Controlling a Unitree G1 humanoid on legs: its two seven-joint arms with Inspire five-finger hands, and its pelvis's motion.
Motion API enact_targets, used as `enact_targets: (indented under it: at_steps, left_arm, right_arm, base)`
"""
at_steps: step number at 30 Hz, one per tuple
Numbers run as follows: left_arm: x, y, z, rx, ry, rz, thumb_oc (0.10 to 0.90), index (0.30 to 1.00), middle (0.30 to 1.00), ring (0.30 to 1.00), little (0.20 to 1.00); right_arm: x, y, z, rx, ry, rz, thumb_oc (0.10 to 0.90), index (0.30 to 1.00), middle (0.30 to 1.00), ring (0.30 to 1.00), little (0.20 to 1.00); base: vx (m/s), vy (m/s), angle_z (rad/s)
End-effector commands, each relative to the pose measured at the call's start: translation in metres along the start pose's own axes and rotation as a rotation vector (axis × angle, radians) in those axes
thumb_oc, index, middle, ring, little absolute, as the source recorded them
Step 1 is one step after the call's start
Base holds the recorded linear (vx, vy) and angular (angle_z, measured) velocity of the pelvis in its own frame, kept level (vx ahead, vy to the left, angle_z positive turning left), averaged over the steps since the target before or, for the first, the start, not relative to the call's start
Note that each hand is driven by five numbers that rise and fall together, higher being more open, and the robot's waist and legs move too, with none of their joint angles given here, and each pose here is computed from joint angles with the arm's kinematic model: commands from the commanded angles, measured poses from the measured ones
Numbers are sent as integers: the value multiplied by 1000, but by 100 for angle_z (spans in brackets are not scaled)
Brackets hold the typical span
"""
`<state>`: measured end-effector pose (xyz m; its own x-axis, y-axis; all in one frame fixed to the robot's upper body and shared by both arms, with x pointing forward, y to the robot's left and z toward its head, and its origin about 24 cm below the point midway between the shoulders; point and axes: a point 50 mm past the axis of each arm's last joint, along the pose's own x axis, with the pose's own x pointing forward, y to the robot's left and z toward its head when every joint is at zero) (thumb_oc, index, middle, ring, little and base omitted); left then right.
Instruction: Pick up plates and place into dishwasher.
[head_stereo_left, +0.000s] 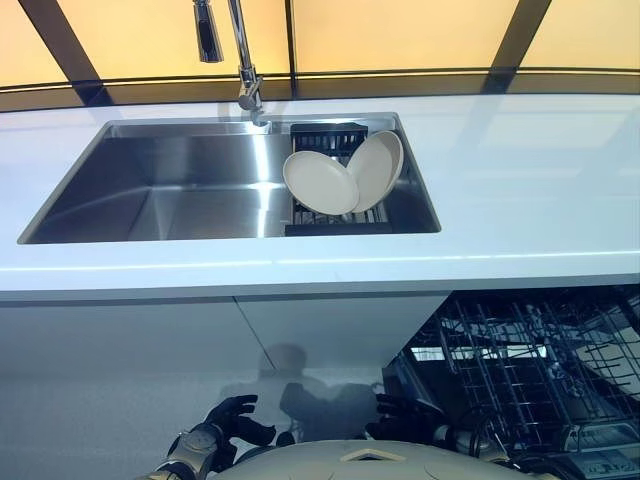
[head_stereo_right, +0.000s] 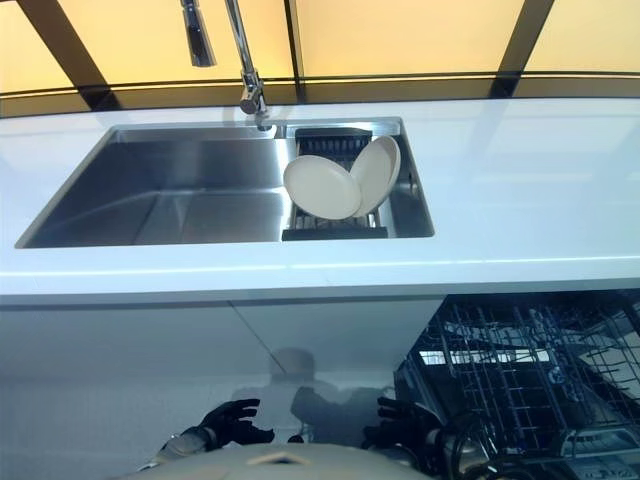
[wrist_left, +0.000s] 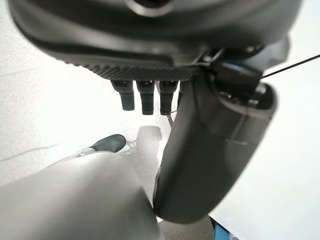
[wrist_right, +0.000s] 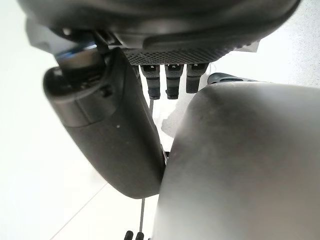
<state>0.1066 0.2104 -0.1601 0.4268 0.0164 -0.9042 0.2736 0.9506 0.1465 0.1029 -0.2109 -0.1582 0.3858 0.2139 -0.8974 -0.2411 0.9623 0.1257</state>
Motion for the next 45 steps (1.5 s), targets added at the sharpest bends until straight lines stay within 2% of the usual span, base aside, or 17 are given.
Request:
enact_targets:
  at_steps: [1, 6, 13, 15, 16, 17, 18, 23, 24, 28, 30, 34, 35, 37, 39, 42, 45]
  left_arm:
    - [3, -6, 13, 28, -63, -12, 800, 900, 900, 900, 900]
    - [3, -7, 18, 24, -92, -34, 800, 900, 900, 900, 900]
    - [2, -11, 37, 117, -191, -201, 800, 900, 900, 900, 900]
    - [-2, -12, 57, 91, -276, -345, 800, 900, 900, 900, 900]
    - [-2, -12, 58, 91, -280, -351, 800, 900, 900, 900, 900]
    - [-9, -13, 82, 142, -420, -451, 800, 900, 900, 900, 900]
    - [-9, -13, 82, 142, -420, -451, 800, 900, 900, 900, 900]
    - [-47, -12, 146, 295, -760, -672, 800, 900, 900, 900, 900]
    - [-63, -11, 163, 360, -855, -742, 800, 900, 900, 900, 900]
    - [-90, -10, 186, 455, -952, -846, 800, 900, 900, 900, 900]
    - [-119, -10, 206, 462, -1052, -938, 800, 900, 900, 900, 900]
    - [-145, -13, 218, 427, -1125, -1083, 800, 900, 900, 900, 900]
    - [-160, -17, 220, 417, -1149, -1185, 800, 900, 900, 900, 900]
    - [-169, -22, 220, 409, -1165, -1271, 800, 900, 900, 900, 900]
    - [-188, -28, 221, 311, -1223, -1480, 800, 900, 900, 900, 900]
    - [-198, -32, 224, 207, -1293, -1612, 800, 900, 900, 900, 900]
    - [-212, -42, 226, 88, -1376, -1847, 800, 900, 900, 900, 900]
  right_arm:
    - [1, 2, 3, -64, 1, 20, 800, 900, 900, 900, 900]
    - [2, 2, 5, -72, 1, 20, 800, 900, 900, 900, 900]
    - [1, -3, 10, -108, 7, 19, 800, 900, 900, 900, 900]
    - [-1, -9, 14, -127, 11, 14, 800, 900, 900, 900, 900]
    - [-1, -9, 14, -128, 11, 13, 800, 900, 900, 900, 900]
    - [-3, -16, 17, -142, 11, 8, 800, 900, 900, 900, 900]
    - [-3, -16, 17, -142, 11, 8, 800, 900, 900, 900, 900]
    - [-8, -27, 22, -166, 2, -3, 800, 900, 900, 900, 900]
    - [-8, -28, 21, -166, 1, -6, 800, 900, 900, 900, 900]
    - [-9, -28, 19, -166, 0, -9, 800, 900, 900, 900, 900]
    - [-9, -27, 14, -161, -2, -14, 800, 900, 900, 900, 900]
    - [-10, -25, 10, -141, -8, -21, 800, 900, 900, 900, 900]
    - [-10, -25, 6, -126, -6, -24, 800, 900, 900, 900, 900]
    - [-10, -24, 4, -120, -3, -27, 800, 900, 900, 900, 900]
    - [-11, -23, 1, -114, -1, -29, 800, 900, 900, 900, 900]
    - [-11, -21, -1, -110, 2, -25, 800, 900, 900, 900, 900]
    - [-9, -17, -3, -108, 7, -13, 800, 900, 900, 900, 900]
  base:
    - [0, 0, 0]
    - [0, 0, 0]
    - [-1, 5, 0]
    - [-18, 38, -1]
    - [-30, 39, -1]
    - [0, 0, 0]
    - [-36, 39, -3]
    - [-25, 22, -7]
    - [-13, 9, -9]
    - [-1, 1, -1]
    - [0, 0, 0]
    - [4, -3, 1]
    - [0, 0, 0]
    - [23, -9, 4]
    - [29, -7, 2]
    - [9, -6, 2]
    - [20, -28, 9]
